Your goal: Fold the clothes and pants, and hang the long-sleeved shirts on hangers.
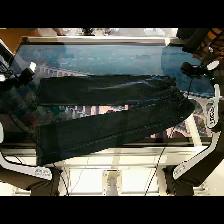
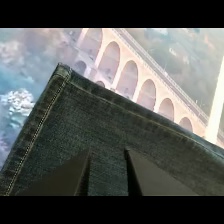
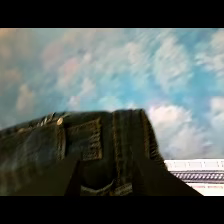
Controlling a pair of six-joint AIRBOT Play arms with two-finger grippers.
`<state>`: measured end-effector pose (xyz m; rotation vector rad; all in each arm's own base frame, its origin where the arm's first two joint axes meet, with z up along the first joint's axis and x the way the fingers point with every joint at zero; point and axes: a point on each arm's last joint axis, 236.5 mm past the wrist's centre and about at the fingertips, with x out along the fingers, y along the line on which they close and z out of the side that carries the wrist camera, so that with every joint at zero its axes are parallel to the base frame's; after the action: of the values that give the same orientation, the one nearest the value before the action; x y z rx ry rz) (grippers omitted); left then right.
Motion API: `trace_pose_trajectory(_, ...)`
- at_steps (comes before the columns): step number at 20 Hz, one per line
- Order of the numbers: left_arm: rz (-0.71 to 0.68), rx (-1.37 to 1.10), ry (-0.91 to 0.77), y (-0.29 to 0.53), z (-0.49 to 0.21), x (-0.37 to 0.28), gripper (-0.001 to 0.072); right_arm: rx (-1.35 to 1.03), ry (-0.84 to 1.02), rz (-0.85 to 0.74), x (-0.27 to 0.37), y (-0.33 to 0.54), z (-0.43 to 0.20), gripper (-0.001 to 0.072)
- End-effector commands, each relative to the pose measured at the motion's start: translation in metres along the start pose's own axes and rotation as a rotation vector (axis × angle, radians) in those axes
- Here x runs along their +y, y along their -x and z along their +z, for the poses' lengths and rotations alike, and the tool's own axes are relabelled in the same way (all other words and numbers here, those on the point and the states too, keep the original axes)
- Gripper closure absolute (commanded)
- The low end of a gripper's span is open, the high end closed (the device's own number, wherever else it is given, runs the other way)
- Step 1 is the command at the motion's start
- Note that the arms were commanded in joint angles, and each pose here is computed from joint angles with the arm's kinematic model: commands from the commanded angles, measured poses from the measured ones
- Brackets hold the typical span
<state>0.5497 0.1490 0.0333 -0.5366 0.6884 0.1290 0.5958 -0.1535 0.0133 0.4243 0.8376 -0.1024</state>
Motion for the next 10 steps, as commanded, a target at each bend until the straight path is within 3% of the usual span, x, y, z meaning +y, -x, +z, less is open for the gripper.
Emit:
trace_pose_trajectory(1, -0.016, 0.000, 0.003, 0.008, 0.003, -0.006, 0.0429, 0.077, 0.055, -0.015, 0.003, 0.018, -0.005, 0.0376)
trace_pose_trajectory(4, 0.000, 0.034, -0.043, 0.050, 0.008, 0.001, 0.0429, 0.208, 0.195, -0.106, -0.014, 0.056, -0.018, 0.0387)
trace_pose_trajectory(5, 0.017, 0.071, -0.063, 0.068, 0.004, 0.007, 0.0429, 0.262, 0.233, -0.116, -0.021, 0.070, -0.028, 0.0418)
trace_pose_trajectory(7, 0.062, 0.176, -0.124, 0.106, -0.015, 0.022, 0.0429, 0.343, 0.231, -0.126, -0.035, 0.097, -0.046, 0.0566)
trace_pose_trajectory(10, 0.151, 0.230, -0.179, 0.161, -0.037, 0.044, 0.0429, 0.373, 0.190, -0.129, -0.041, 0.134, -0.061, 0.0617)
